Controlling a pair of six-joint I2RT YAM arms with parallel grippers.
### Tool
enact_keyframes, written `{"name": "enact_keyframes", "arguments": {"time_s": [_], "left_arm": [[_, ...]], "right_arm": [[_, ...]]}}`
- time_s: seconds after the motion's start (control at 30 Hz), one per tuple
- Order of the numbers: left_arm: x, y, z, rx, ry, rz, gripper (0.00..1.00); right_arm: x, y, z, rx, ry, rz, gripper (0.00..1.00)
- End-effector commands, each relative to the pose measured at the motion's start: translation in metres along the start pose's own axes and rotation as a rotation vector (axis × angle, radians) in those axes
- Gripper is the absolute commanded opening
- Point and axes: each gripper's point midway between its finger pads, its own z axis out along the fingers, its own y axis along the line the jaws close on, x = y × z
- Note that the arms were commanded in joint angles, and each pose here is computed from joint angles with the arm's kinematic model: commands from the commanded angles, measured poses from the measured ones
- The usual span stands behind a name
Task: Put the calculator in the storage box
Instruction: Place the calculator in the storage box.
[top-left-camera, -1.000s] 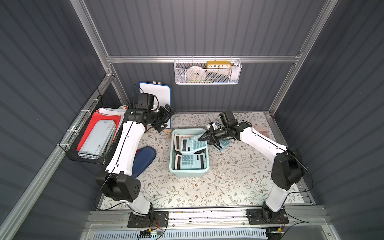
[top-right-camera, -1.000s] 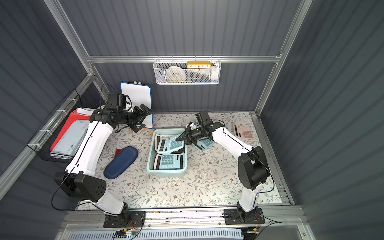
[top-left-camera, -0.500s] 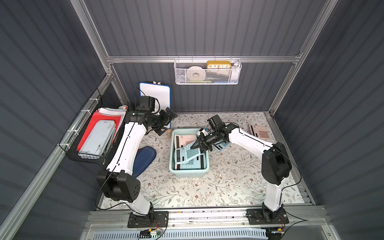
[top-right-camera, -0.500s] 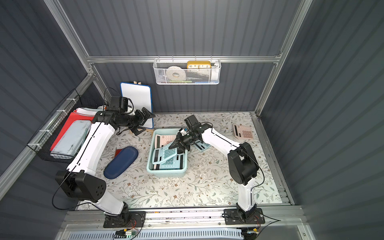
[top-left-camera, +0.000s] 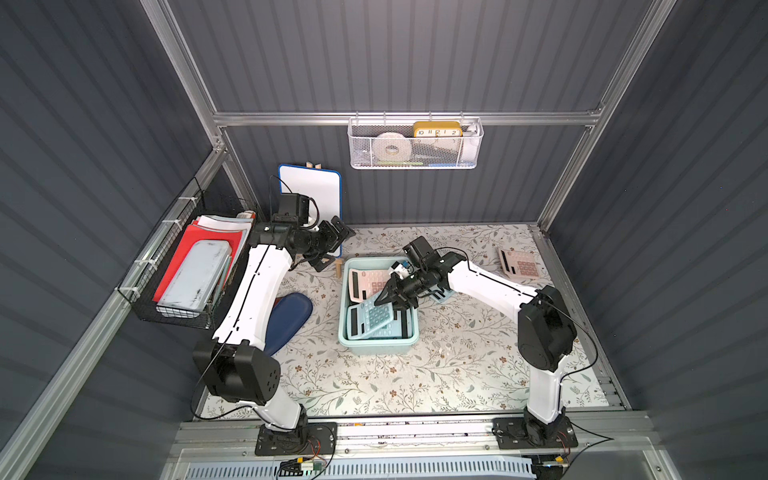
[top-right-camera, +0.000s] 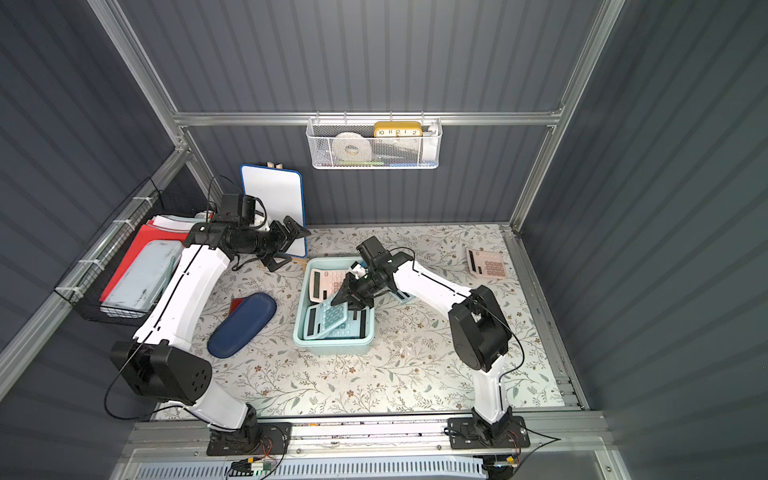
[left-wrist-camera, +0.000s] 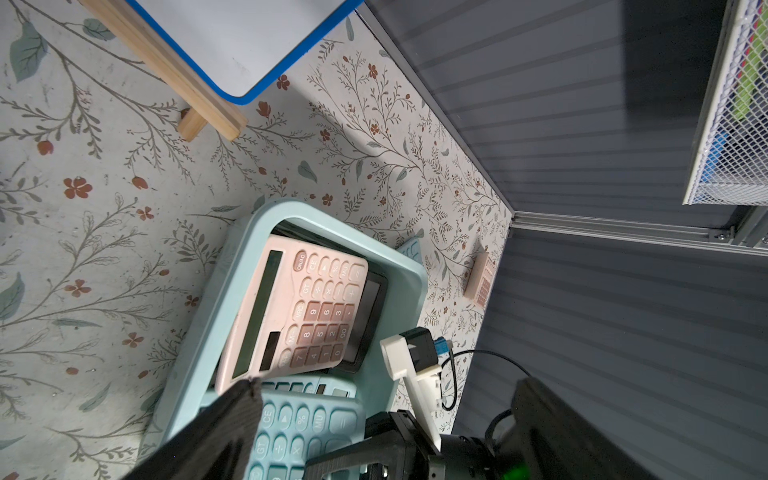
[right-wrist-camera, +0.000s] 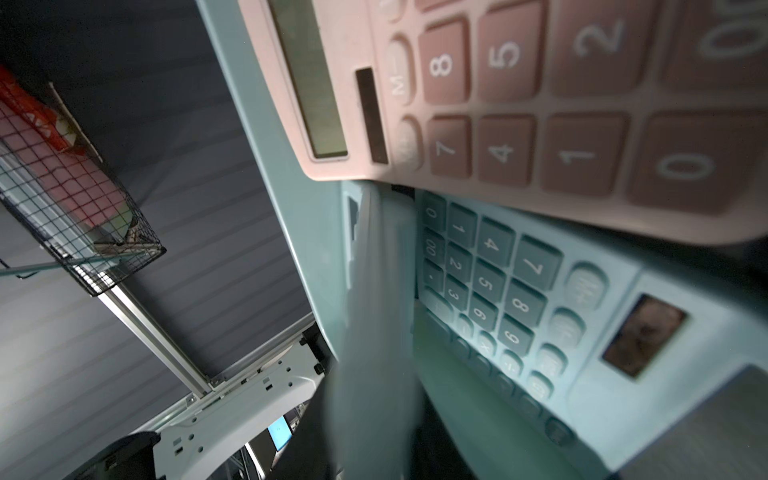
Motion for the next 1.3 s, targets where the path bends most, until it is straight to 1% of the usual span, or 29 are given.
{"name": "enact_keyframes", "arguments": {"time_s": [0.0, 0.13, 0.37, 0.5, 0.7, 0.87, 0.9, 1.1, 1.27], "left_arm": [[0.007, 0.002, -0.008, 0.010, 0.018, 0.022, 0.99], [0.007, 0.004, -0.008, 0.007, 0.021, 0.021, 0.99], [0.007, 0.010, -0.009, 0.000, 0.018, 0.011, 0.99], [0.008, 0.013, -0.006, -0.014, 0.029, 0.002, 0.99], [0.007, 0.014, 0.002, -0.008, 0.053, -0.009, 0.99], [0.007, 0.017, 0.009, -0.016, 0.068, -0.018, 0.99], [0.011, 0.015, 0.010, -0.001, 0.093, -0.023, 0.99], [0.012, 0.016, 0.012, -0.013, 0.115, -0.020, 0.99], [0.012, 0.016, 0.013, -0.020, 0.130, -0.014, 0.99]], "right_arm": [[0.002, -0.002, 0.003, 0.021, -0.002, -0.010, 0.39], [0.005, -0.005, -0.007, 0.071, 0.001, -0.013, 0.43], [0.014, -0.017, -0.047, 0.198, -0.023, -0.027, 0.43], [0.020, -0.020, -0.058, 0.236, -0.017, -0.051, 0.42], [0.020, -0.014, -0.044, 0.230, 0.009, -0.080, 0.37], [0.025, -0.016, -0.028, 0.290, 0.053, -0.140, 0.35], [0.027, -0.017, -0.026, 0.306, 0.064, -0.153, 0.34], [0.037, -0.034, -0.005, 0.409, 0.122, -0.202, 0.33], [0.041, -0.040, 0.023, 0.432, 0.180, -0.232, 0.33]]}}
